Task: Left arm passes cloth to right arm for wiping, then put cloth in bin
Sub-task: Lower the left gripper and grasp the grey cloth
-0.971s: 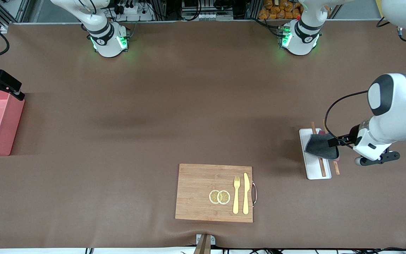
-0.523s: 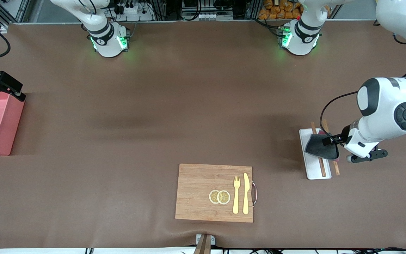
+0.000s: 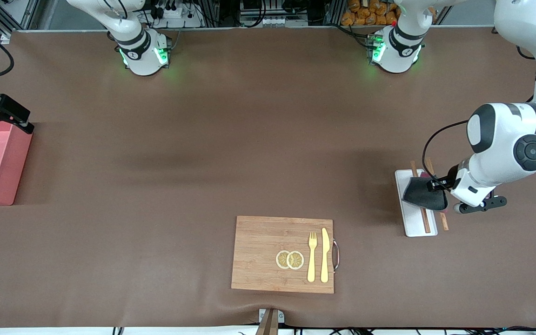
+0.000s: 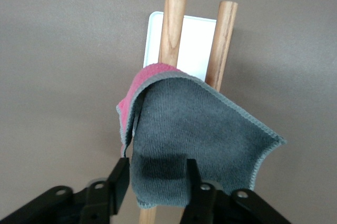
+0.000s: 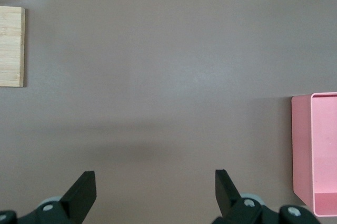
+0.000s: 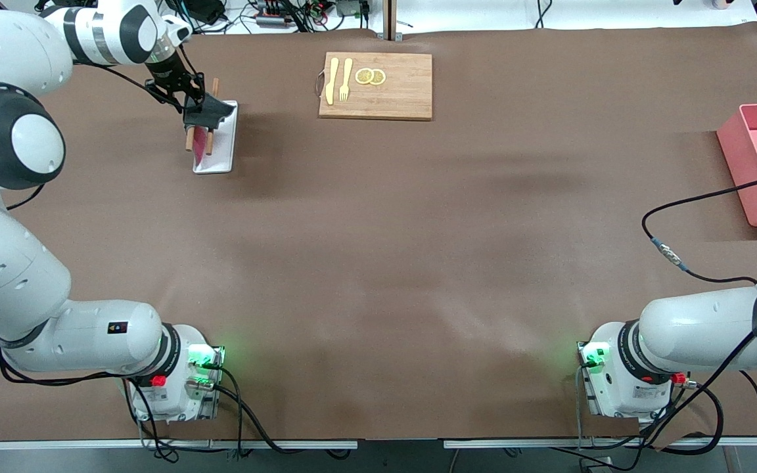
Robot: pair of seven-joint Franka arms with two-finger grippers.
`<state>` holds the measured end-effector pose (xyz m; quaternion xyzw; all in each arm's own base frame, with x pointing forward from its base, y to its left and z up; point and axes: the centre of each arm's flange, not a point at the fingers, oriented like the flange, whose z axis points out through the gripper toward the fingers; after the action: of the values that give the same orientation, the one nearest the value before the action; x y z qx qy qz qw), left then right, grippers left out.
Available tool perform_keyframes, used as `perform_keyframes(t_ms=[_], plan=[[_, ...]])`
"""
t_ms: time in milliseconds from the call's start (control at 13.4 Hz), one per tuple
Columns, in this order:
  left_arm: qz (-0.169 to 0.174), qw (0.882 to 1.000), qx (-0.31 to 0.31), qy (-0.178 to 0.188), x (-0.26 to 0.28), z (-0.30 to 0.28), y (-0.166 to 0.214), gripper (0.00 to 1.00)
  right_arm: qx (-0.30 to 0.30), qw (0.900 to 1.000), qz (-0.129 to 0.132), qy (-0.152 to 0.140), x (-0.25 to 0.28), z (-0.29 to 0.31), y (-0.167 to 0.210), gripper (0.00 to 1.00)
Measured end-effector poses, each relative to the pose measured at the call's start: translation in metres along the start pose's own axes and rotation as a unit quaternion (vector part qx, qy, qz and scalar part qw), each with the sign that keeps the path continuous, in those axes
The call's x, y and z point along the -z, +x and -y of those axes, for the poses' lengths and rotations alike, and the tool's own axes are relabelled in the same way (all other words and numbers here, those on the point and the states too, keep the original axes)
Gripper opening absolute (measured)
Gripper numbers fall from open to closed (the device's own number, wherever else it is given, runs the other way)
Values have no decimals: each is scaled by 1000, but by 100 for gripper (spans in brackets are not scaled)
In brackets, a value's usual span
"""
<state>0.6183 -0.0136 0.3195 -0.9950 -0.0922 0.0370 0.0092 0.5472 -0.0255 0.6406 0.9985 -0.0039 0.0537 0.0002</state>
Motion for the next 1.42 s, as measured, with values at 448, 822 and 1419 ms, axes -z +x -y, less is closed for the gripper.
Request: perform_keyframes(t_ms=[448, 822, 1419], plan=[[-1, 1000, 0, -1, -4, 0, 0, 33, 0, 1000, 5, 0, -5, 0, 2, 100], [-2, 1000, 0, -1, -4, 0, 0, 2, 0, 1000, 6, 0, -6, 0, 2, 100], [-30, 999, -14, -9, 26, -18, -1, 2, -4, 1000, 11, 4, -7, 0, 1, 100]])
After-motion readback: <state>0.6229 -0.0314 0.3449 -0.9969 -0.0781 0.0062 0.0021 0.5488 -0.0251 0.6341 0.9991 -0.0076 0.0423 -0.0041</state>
